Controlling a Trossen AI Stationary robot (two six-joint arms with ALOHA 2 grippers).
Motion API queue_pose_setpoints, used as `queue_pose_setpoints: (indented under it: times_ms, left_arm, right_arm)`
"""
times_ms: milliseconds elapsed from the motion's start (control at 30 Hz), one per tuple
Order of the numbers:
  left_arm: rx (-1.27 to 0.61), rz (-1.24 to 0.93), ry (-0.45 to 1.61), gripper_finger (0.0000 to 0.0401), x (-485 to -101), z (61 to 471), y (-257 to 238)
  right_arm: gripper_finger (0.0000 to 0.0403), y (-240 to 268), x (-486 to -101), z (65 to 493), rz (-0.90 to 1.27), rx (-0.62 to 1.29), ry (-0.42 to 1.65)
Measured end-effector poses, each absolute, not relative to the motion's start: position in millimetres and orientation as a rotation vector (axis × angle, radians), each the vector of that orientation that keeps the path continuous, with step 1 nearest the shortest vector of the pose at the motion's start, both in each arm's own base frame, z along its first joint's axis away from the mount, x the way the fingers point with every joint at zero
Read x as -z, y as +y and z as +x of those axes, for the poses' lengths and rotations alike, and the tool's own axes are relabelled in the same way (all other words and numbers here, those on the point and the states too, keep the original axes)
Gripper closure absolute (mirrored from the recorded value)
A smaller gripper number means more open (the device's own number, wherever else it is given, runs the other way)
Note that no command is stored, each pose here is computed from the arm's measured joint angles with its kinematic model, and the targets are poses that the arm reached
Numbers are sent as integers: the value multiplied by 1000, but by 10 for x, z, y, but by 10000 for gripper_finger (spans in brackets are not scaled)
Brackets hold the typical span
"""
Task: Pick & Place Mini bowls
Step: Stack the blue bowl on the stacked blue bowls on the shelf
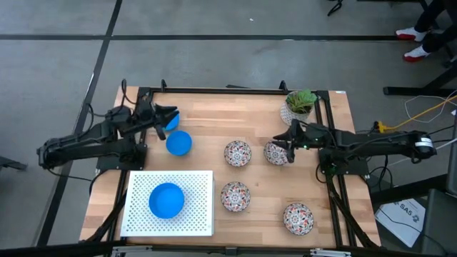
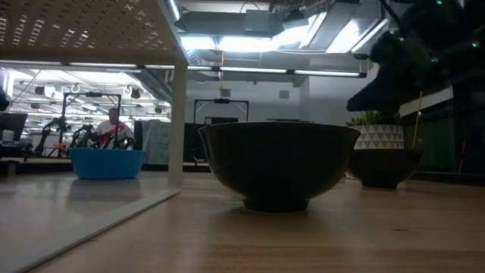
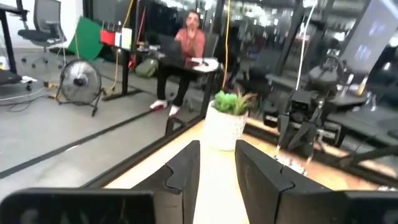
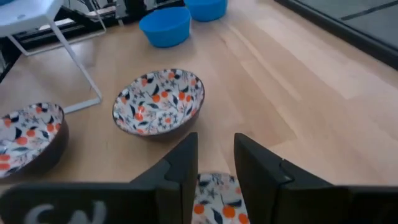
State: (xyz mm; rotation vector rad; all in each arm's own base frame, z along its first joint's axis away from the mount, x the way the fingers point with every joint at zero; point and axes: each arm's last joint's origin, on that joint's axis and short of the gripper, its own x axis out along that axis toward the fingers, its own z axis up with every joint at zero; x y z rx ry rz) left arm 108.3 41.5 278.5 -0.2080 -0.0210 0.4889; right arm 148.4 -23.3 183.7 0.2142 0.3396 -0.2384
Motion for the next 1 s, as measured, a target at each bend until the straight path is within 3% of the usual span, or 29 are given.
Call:
queue_pose_setpoints:
  times_ms: [467,1000]
  left_arm:
    - [-511,-192,305,303,-3218,1305,489]
    - [-526,-216,621,303,-3294,1492,553]
  right_arm:
    - [299,-214,-1472,1245,173,273,188]
    - [299,-177,-1490,1088,76,212,189]
